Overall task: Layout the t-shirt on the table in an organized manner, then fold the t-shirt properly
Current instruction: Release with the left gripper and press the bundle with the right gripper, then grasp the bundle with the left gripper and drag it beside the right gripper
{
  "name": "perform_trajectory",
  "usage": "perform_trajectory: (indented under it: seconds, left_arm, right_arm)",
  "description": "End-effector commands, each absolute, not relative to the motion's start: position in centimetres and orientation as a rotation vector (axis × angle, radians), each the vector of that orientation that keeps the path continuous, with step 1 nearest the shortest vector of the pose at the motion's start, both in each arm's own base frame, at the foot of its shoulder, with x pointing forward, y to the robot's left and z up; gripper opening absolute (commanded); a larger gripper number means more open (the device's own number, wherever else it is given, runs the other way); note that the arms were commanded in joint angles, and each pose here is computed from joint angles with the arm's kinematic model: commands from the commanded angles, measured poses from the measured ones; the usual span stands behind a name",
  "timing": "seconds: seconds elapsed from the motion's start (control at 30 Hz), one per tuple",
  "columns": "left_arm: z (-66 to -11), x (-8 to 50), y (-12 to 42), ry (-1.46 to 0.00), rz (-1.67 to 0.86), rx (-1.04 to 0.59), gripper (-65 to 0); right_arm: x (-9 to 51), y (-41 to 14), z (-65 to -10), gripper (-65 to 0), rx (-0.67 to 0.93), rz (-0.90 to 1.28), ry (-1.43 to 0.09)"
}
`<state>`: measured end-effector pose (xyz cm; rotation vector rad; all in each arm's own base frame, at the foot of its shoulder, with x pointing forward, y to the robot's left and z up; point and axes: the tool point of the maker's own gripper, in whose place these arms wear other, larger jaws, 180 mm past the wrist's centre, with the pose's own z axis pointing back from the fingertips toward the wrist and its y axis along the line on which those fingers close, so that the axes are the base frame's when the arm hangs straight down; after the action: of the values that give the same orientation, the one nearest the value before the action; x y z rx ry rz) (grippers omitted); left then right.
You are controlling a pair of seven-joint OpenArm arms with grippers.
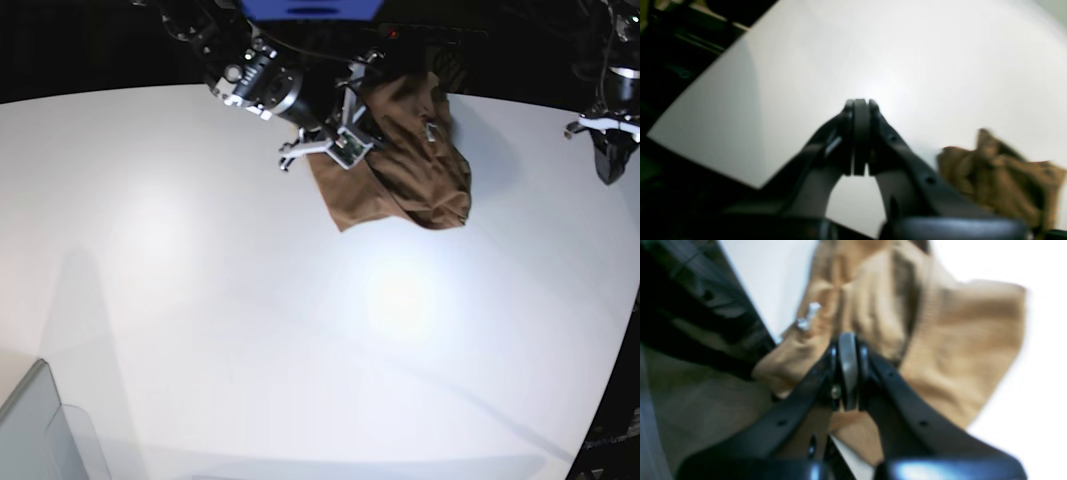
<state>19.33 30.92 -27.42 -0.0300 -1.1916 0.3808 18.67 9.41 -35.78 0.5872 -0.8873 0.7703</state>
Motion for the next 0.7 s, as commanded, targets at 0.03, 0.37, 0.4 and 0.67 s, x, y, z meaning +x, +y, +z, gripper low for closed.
perform_trajectory:
  seconds: [0.03,0.37,0.4,0.67]
  left_arm:
    - [-26.1,19.8,30.7,-1.192,0.349,-0.087,-62.5]
    - [-26.9,19.5,25.7,-1.044,0.258,-0.399,-41.3]
    - [-27.0,19.4,25.4,-1.035,0.239,-0.404,-37.9]
    - [-28.0,19.5,22.4,-0.995,0.102,-0.471,-12.3]
  right_arm:
    - [19.0,9.9,-34.7,-65.0,0.618,0.761,-0.925]
    - [18.8,9.8,-35.3,-65.0,0.612,0.762,-0.906]
    - [18.8,9.7,-35.4,-65.0,0.611,0.763,-0.905]
    - [18.9,9.7,-35.3,-65.0,0.610,0.762,-0.907]
